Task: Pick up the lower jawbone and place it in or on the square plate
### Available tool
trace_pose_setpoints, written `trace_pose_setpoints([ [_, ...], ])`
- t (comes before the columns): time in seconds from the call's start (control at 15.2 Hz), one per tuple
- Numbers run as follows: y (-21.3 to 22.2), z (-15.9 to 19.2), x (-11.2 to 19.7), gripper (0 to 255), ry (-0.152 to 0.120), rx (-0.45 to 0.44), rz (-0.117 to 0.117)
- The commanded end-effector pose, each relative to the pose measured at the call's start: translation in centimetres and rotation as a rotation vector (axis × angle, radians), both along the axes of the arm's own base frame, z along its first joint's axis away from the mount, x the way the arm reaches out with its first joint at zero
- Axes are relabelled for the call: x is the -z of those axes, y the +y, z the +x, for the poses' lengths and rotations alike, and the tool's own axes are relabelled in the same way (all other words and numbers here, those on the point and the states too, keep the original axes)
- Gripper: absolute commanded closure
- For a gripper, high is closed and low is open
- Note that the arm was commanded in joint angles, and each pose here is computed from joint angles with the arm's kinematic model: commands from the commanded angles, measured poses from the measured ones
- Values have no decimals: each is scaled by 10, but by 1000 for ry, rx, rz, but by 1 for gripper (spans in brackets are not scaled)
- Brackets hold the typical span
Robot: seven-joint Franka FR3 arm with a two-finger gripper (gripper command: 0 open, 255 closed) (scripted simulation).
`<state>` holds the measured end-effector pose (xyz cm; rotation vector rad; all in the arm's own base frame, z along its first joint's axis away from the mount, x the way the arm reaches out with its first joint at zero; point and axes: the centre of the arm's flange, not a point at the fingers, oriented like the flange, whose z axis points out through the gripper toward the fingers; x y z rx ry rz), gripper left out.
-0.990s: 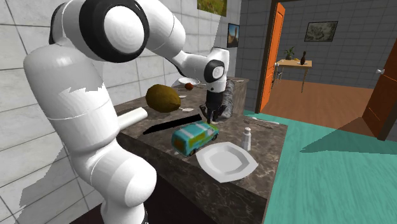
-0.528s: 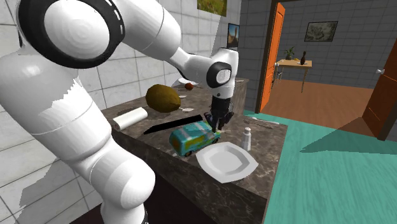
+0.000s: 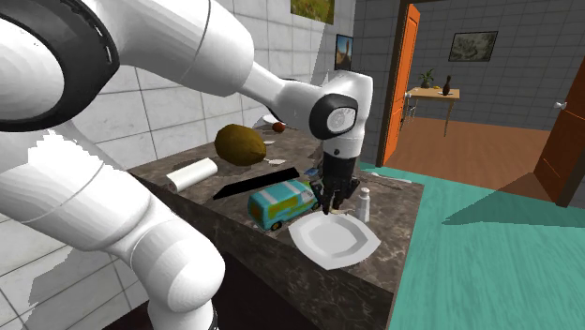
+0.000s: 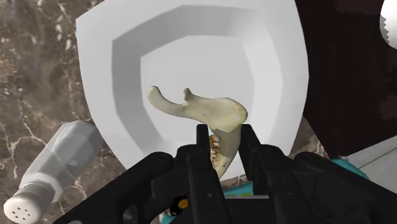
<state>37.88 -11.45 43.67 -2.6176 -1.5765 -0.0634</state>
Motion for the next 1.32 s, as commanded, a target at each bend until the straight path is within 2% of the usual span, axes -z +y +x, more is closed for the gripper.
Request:
trace_pose_setpoints([
  [0.0, -10, -4, 5, 255, 0, -1, 0],
  [0.92, -10, -4, 79, 255, 0, -1, 0],
  [1.25, -10, -4, 79, 255, 0, -1, 0],
])
